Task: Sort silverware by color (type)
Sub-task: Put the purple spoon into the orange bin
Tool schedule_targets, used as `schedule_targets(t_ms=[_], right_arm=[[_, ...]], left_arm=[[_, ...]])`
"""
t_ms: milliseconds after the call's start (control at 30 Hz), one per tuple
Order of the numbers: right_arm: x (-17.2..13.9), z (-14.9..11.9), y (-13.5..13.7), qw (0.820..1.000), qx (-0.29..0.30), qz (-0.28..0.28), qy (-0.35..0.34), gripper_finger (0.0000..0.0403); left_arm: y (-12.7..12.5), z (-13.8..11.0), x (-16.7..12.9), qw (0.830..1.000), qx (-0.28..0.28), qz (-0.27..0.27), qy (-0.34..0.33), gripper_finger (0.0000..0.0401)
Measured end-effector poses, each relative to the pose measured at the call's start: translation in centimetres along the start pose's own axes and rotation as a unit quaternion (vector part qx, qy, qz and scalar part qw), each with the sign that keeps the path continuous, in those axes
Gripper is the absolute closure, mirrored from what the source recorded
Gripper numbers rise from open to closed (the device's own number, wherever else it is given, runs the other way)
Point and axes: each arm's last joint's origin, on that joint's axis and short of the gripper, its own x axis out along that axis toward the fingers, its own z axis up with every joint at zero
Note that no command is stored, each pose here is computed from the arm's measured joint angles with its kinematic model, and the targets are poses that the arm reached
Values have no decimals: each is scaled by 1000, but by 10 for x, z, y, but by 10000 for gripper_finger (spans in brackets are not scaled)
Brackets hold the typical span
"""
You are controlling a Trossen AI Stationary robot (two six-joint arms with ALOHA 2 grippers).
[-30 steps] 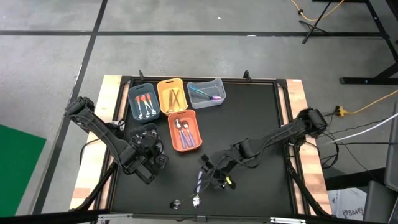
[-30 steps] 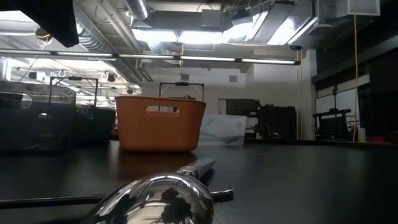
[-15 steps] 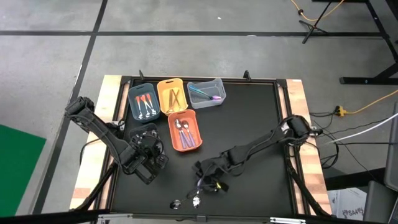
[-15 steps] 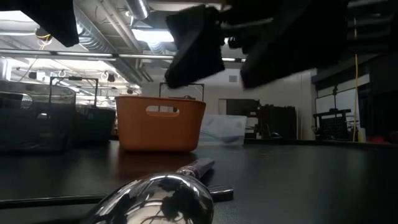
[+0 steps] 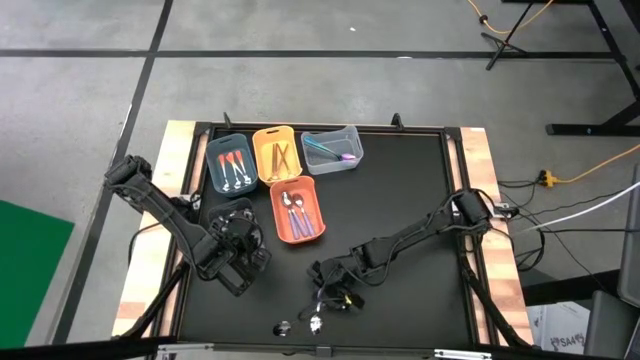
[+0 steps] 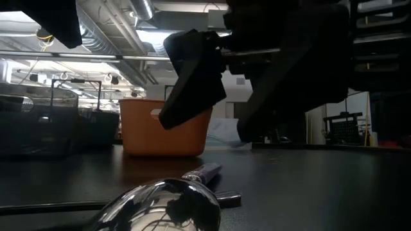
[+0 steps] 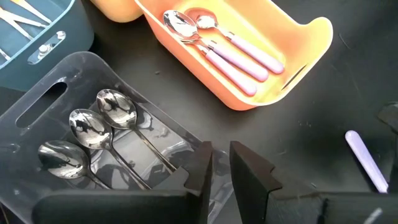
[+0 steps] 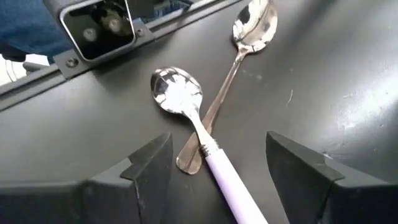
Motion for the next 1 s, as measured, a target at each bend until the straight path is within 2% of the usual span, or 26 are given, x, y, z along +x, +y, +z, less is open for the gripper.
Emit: schedule_targets(t_ms=[367, 867, 1000], right_arm=[[-2, -2, -4, 1000, 4, 5, -5, 157], [13, -14, -3, 1000, 11, 15, 0, 157], [13, -15, -3, 1000, 12, 16, 2, 169]], left_arm=[[-1, 0, 0, 1000, -2, -4, -8, 351], [-1, 0, 0, 1000, -4, -8, -8, 351], [-1, 0, 0, 1000, -4, -8, -8, 351]])
